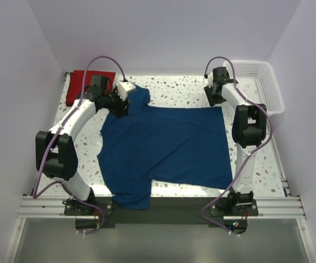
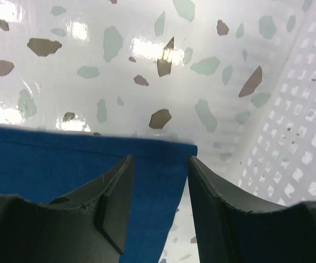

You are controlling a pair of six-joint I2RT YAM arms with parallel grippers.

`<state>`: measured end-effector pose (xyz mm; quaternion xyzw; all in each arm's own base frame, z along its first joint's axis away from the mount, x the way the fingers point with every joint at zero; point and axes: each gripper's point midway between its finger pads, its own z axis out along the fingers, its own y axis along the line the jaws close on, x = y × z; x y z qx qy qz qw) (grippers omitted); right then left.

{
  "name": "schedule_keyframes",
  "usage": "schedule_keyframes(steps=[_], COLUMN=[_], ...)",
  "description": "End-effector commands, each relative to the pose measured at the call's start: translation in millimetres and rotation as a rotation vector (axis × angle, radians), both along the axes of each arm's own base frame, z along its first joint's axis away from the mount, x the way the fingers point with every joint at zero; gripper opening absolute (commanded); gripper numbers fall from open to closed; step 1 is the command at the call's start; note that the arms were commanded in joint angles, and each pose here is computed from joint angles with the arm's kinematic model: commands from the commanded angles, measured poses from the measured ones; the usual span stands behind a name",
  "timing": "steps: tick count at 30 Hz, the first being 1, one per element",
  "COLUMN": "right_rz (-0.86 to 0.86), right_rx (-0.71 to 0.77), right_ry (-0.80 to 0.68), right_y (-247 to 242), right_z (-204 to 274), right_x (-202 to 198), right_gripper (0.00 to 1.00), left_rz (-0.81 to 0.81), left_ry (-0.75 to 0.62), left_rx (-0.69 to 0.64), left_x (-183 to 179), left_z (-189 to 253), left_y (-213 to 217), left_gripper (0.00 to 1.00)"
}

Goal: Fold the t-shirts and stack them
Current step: Flatten the tshirt out

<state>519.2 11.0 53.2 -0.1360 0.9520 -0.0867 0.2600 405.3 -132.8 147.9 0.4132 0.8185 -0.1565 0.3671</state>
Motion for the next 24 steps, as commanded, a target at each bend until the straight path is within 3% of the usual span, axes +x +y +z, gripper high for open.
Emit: schedule_keyframes(steps=[1,16,24], right_rz=[0.041,0.022,0.003], right_rx=[-0.02,0.067,0.11], right_ry=[-0.048,0.181,0.23], right_y=[-1,-5,-6], right_z=[7,-51,-46], right_x=[21,-4,-16], right_gripper=[0.48,0.5,0.48], left_rz=[0.004,0.018,0.03], left_ry=[-0.016,-0.013,-0.003], left_rx=[-0.029,-0.029,-0.049], left_x=[8,20,32], left_z=[0,-3,-6], left_y=[-2,-3,-7], left_gripper=[0.56,0.56,0.57])
